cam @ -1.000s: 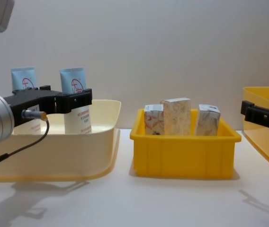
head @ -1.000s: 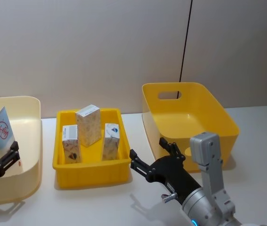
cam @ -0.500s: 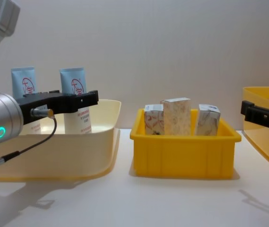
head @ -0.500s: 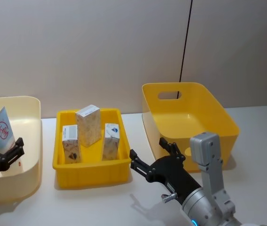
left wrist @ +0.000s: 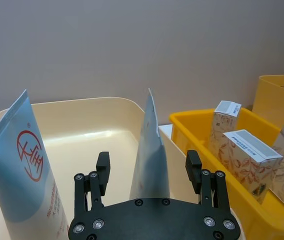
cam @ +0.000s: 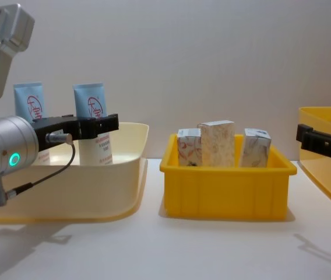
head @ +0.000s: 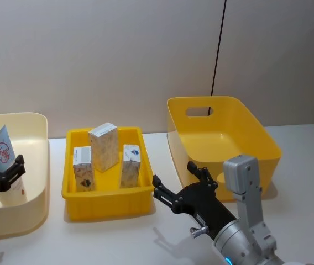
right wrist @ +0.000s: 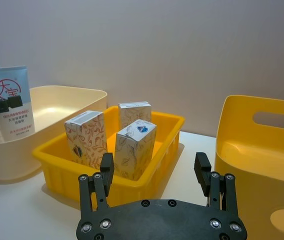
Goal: Bimanual collaborative sorting of washing and personal care products
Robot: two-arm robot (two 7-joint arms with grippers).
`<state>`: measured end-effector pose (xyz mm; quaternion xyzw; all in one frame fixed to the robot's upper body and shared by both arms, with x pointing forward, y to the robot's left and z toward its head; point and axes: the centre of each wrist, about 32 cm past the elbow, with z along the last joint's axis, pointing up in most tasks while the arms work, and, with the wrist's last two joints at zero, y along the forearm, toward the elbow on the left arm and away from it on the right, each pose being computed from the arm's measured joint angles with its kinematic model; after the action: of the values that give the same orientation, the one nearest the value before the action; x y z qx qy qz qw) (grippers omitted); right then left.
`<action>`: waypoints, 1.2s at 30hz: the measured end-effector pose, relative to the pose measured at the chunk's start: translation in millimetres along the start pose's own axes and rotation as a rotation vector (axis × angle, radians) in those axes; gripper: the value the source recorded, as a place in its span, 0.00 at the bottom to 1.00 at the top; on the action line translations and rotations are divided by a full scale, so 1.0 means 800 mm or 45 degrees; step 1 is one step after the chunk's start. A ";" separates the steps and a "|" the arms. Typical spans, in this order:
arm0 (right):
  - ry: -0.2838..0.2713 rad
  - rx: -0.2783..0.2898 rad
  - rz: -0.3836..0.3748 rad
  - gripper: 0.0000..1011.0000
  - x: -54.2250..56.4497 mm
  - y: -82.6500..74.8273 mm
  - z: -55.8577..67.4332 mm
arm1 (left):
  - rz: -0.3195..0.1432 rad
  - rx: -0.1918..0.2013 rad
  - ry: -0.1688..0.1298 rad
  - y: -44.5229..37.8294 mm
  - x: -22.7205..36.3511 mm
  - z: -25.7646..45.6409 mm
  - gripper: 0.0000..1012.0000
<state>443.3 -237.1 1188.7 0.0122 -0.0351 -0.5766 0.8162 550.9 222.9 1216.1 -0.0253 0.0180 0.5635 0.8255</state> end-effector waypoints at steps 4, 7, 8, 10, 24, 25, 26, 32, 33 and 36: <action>0.000 0.000 0.000 0.99 0.000 0.000 0.000 | 0.013 0.002 -0.001 -0.004 0.0010 0.0000 0.90; 0.000 0.000 0.000 0.99 0.000 0.000 0.000 | 0.020 0.002 -0.001 -0.007 0.0015 0.0000 0.81; 0.000 0.000 0.000 0.99 0.000 0.000 0.000 | 0.022 0.002 -0.001 -0.007 0.0016 0.0001 0.79; 0.000 0.000 0.000 0.99 0.000 0.000 0.000 | 0.026 0.002 -0.001 -0.009 0.0018 0.0001 0.72; 0.000 0.000 0.000 0.99 0.000 0.000 0.000 | 0.035 -0.001 -0.001 -0.013 0.0032 0.0001 0.27; 0.000 0.000 0.000 0.99 0.000 0.000 0.000 | 0.032 -0.002 -0.001 -0.013 0.0034 0.0002 0.27; 0.000 0.000 0.000 0.99 0.000 0.000 0.000 | 0.028 -0.006 -0.001 -0.012 0.0038 0.0002 0.26; 0.000 0.000 0.000 0.99 0.000 0.000 0.000 | -0.011 -0.041 0.002 -0.011 0.0072 0.0031 0.22; 0.000 0.000 0.000 0.99 0.000 0.000 0.000 | -0.023 -0.053 0.002 -0.010 0.0086 0.0049 0.22; 0.000 0.000 0.000 0.99 0.000 0.000 0.000 | -0.058 -0.087 0.004 -0.008 0.0121 0.0097 0.22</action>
<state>443.3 -237.1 1188.7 0.0122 -0.0351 -0.5766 0.8162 560.5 230.0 1223.5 -0.0546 -0.0006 0.5449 0.8368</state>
